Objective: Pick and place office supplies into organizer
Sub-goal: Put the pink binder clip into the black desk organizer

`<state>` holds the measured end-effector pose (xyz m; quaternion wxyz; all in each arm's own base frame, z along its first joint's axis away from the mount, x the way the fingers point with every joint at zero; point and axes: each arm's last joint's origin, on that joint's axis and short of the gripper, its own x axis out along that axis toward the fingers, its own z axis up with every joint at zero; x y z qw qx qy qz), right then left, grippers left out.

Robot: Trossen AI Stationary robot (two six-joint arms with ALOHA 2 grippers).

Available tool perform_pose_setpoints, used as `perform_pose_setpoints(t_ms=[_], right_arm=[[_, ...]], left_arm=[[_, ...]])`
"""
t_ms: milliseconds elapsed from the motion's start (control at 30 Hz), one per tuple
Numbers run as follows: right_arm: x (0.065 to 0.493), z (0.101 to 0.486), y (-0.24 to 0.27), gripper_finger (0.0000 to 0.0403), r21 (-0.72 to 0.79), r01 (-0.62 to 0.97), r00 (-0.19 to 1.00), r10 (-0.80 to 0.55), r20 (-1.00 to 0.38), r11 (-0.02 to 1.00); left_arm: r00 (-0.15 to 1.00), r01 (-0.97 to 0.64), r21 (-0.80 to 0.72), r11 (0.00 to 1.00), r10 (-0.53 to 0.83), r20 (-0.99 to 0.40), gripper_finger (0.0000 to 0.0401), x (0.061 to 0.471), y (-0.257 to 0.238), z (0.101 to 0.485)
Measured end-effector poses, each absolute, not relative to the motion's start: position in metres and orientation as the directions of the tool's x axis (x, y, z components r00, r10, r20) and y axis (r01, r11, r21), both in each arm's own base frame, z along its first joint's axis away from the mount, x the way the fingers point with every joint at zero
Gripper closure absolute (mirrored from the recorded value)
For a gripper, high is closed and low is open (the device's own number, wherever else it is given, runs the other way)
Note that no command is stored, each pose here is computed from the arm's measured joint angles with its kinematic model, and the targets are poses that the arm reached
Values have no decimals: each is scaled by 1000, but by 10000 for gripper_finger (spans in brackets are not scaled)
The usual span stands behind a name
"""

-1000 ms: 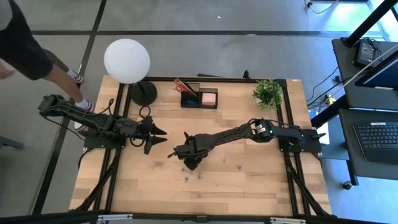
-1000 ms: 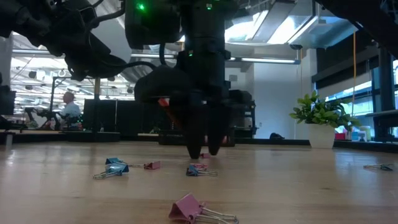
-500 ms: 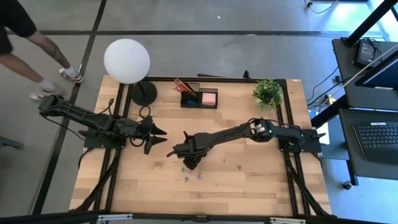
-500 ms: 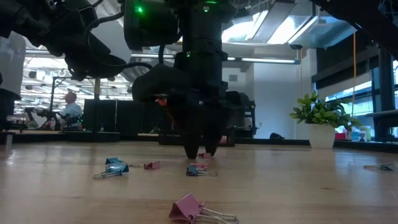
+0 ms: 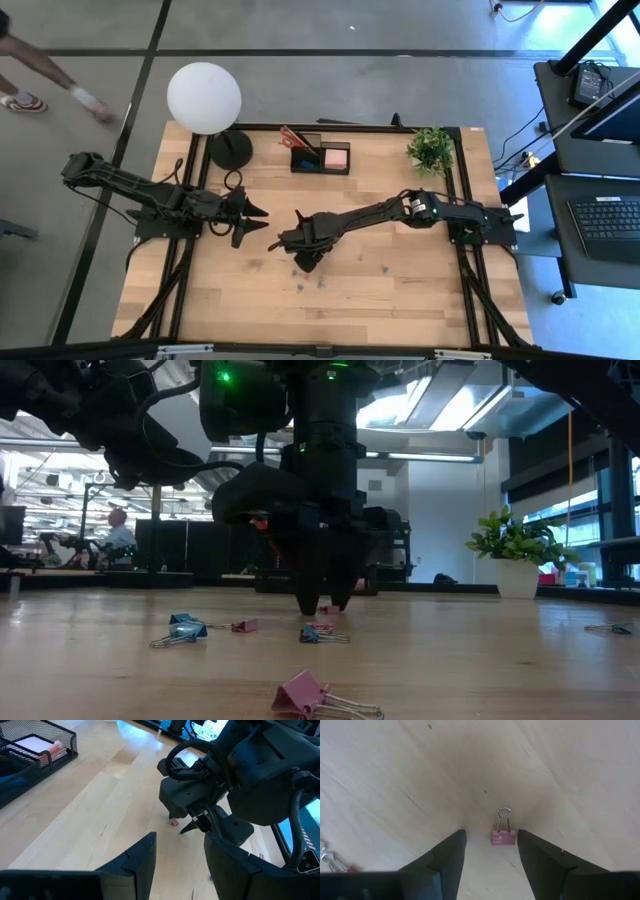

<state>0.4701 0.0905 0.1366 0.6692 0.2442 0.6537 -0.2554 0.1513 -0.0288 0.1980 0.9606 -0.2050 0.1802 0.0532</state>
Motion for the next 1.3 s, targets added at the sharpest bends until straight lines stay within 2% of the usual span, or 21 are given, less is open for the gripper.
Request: perform_pose_setpoints(t_ms=[167,400,633,900,1133,1300], right_arm=[[470,137,89,228,5,662,13,-5,-1000,749],[471,137,89,292,12,633,15,4,-1000,774],[471,137,89,344,-35,593,27,-63,-998,804],[471,137,90,329,-39,575,33,-71,-997,817],[471,139,88,348,-39,548,31,-68,-997,835],[471,146,80,343,-80,518,-12,-87,-996,851]], left_arm=[[929,-176,-374,910,28,-368,242,151,-29,198],[929,-175,-372,912,28,-368,242,151,-29,198],[929,-175,-372,912,28,-368,242,151,-29,198],[929,-175,-372,912,28,-368,242,151,-29,198],[929,-175,-372,912,28,-368,242,151,-29,198],[929,-175,-371,912,28,-369,242,151,-29,198]])
